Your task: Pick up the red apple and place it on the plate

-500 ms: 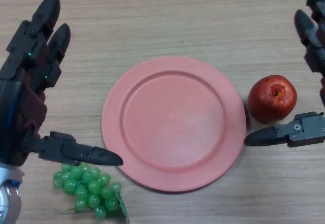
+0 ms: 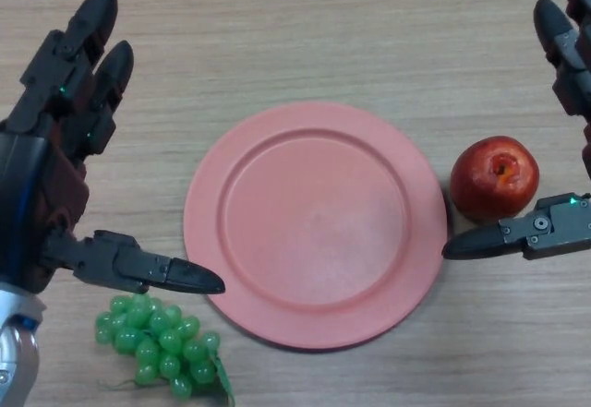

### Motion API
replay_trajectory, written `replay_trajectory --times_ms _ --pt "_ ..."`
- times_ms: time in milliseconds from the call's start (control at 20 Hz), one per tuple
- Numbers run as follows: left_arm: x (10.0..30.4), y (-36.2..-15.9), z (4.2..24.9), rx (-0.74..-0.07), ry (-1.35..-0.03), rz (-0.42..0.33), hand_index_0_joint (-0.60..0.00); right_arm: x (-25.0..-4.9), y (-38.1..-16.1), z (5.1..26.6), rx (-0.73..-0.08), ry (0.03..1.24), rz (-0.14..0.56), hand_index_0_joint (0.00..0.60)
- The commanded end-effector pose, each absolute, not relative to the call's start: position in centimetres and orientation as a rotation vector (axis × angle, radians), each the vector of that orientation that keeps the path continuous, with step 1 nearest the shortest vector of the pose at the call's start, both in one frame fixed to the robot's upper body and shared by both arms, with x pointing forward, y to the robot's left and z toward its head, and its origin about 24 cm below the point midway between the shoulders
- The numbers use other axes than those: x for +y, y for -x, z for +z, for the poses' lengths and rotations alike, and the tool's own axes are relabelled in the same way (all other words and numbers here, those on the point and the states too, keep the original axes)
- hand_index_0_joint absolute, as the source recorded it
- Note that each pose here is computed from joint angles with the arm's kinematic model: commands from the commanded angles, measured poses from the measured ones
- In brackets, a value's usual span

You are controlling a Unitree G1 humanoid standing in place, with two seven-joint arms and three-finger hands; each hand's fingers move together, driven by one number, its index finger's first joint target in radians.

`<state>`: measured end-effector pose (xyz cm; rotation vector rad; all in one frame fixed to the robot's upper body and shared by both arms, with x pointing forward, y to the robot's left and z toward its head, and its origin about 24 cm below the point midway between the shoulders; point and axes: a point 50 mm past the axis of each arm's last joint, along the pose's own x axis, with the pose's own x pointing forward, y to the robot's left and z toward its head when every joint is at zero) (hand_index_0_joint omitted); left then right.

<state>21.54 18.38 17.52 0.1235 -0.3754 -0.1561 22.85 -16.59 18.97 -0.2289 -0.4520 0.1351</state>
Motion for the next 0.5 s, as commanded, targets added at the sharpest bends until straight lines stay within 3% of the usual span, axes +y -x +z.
replay_trajectory --times_ms 50,200,350,500 --pt "18.4 -20.6 19.2 -0.557 -0.18 -0.116 0.0 -17.4 -22.1 21.4 -0.651 0.257 0.122 0.0" --pt "18.1 -20.8 18.3 -0.545 -0.157 -0.116 0.0 -19.0 -24.2 20.8 -0.679 0.23 0.103 0.0" --pt "18.4 -21.3 17.5 -0.523 -0.138 -0.08 0.0 -20.6 -26.8 19.4 -0.647 0.254 0.073 0.0" --pt "18.1 -21.3 17.6 -0.514 -0.162 -0.092 0.0 -22.4 -29.2 17.4 -0.611 0.327 0.013 0.0"
